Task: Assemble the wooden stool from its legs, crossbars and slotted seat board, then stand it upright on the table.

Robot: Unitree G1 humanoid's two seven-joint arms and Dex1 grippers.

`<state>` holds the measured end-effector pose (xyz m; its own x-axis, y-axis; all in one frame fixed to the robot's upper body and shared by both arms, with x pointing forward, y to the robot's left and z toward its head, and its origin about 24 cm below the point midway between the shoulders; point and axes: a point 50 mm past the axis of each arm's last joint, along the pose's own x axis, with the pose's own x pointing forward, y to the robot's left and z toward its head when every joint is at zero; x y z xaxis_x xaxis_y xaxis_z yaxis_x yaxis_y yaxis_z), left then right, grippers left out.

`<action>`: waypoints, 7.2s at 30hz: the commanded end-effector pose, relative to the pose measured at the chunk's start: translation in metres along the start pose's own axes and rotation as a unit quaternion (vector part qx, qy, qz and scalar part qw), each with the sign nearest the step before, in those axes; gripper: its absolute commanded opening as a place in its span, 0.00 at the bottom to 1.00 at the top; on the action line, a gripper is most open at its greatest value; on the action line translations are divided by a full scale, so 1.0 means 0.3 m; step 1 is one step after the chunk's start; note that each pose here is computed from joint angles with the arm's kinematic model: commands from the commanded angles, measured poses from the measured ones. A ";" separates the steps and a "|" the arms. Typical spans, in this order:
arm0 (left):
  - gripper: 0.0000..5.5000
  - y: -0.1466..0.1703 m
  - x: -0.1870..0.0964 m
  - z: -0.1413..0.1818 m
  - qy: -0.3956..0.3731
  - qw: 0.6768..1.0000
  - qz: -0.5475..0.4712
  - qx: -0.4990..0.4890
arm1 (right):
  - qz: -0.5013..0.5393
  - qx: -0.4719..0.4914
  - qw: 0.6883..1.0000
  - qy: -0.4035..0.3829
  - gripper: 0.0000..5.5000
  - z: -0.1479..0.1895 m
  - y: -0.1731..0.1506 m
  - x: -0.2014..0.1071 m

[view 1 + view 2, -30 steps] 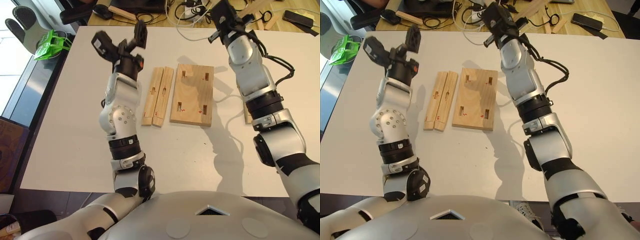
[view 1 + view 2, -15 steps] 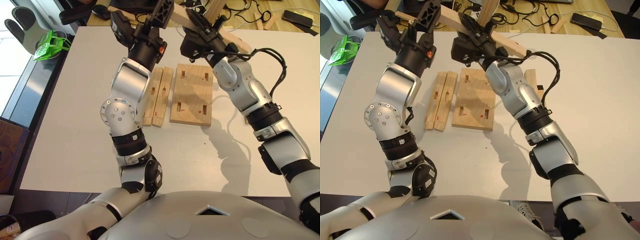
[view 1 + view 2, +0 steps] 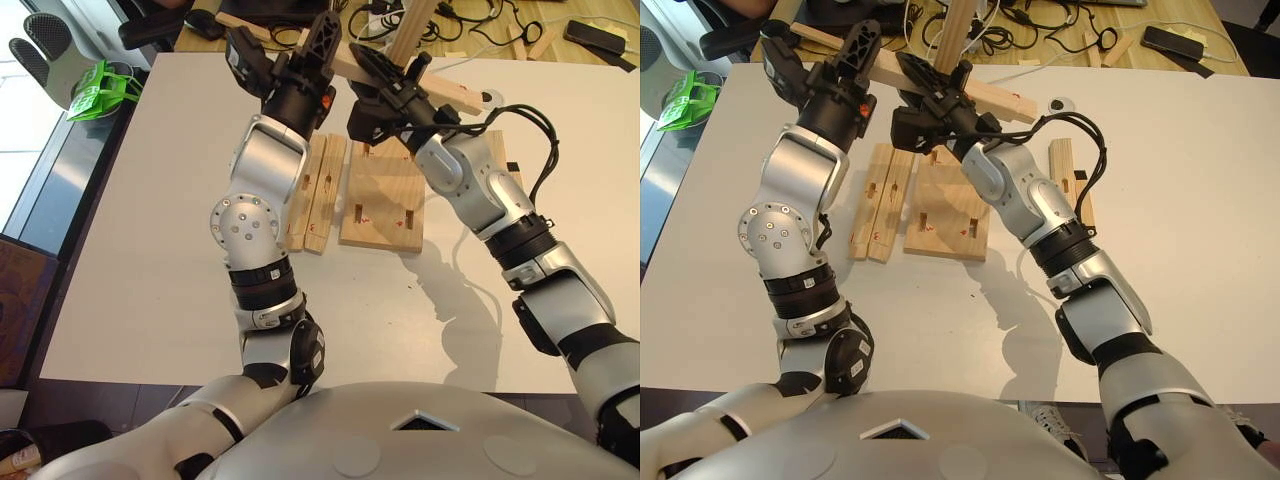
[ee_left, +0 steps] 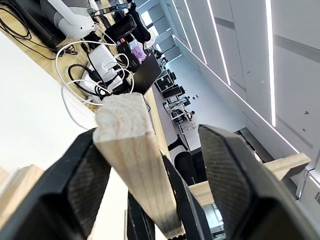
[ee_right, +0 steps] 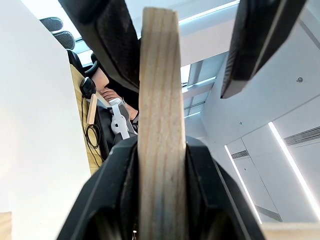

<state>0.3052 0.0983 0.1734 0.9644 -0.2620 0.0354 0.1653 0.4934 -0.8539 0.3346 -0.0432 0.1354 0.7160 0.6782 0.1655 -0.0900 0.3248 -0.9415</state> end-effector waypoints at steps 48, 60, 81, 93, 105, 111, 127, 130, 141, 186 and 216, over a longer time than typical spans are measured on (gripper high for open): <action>0.19 0.003 -0.022 0.248 -0.160 0.963 0.041 0.212 | 0.461 0.108 0.879 0.050 0.18 -0.131 -0.050 -0.498; 0.19 -0.030 -0.025 0.279 -0.172 0.963 0.030 0.206 | 0.584 0.096 0.794 0.141 0.00 -0.173 -0.023 -0.551; 0.19 -0.047 -0.021 0.270 -0.144 0.950 0.016 0.277 | 0.562 0.115 0.814 0.089 0.00 -0.073 0.183 -0.336; 0.19 -0.017 -0.116 0.216 -0.009 0.931 -0.041 0.362 | 0.293 0.173 0.912 0.229 0.00 -0.275 -0.008 -0.351; 0.19 0.022 -0.196 0.157 0.083 0.917 -0.029 0.390 | 0.149 0.261 0.895 0.328 0.00 -0.364 0.057 -0.399; 0.19 0.046 -0.198 0.144 0.067 0.910 -0.015 0.408 | 0.150 0.262 0.896 0.327 0.00 -0.365 0.059 -0.394; 0.19 0.100 -0.240 0.038 0.100 0.903 -0.058 0.414 | 0.146 0.266 0.898 0.320 0.00 -0.363 0.057 -0.382; 0.19 0.116 -0.246 0.033 0.100 0.901 -0.045 0.420 | 0.146 0.267 0.898 0.319 0.00 -0.363 0.056 -0.381; 0.19 0.129 -0.266 -0.014 0.087 0.885 -0.045 0.456 | 0.138 0.265 0.901 0.314 0.00 -0.363 0.050 -0.372; 0.67 0.093 -0.197 0.022 0.060 0.895 -0.010 0.443 | 0.095 0.313 0.895 0.304 0.00 -0.354 0.056 -0.368; 0.67 0.069 -0.051 -0.024 0.082 0.913 0.016 0.399 | 0.142 0.254 0.909 0.297 0.00 -0.339 0.063 -0.315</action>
<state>0.2912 0.1074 0.1873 0.9438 -0.3260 0.0541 0.3304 0.9302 -0.1598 0.3327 -0.1662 0.0692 0.8452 0.3581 -0.3968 -0.5342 0.5415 -0.6492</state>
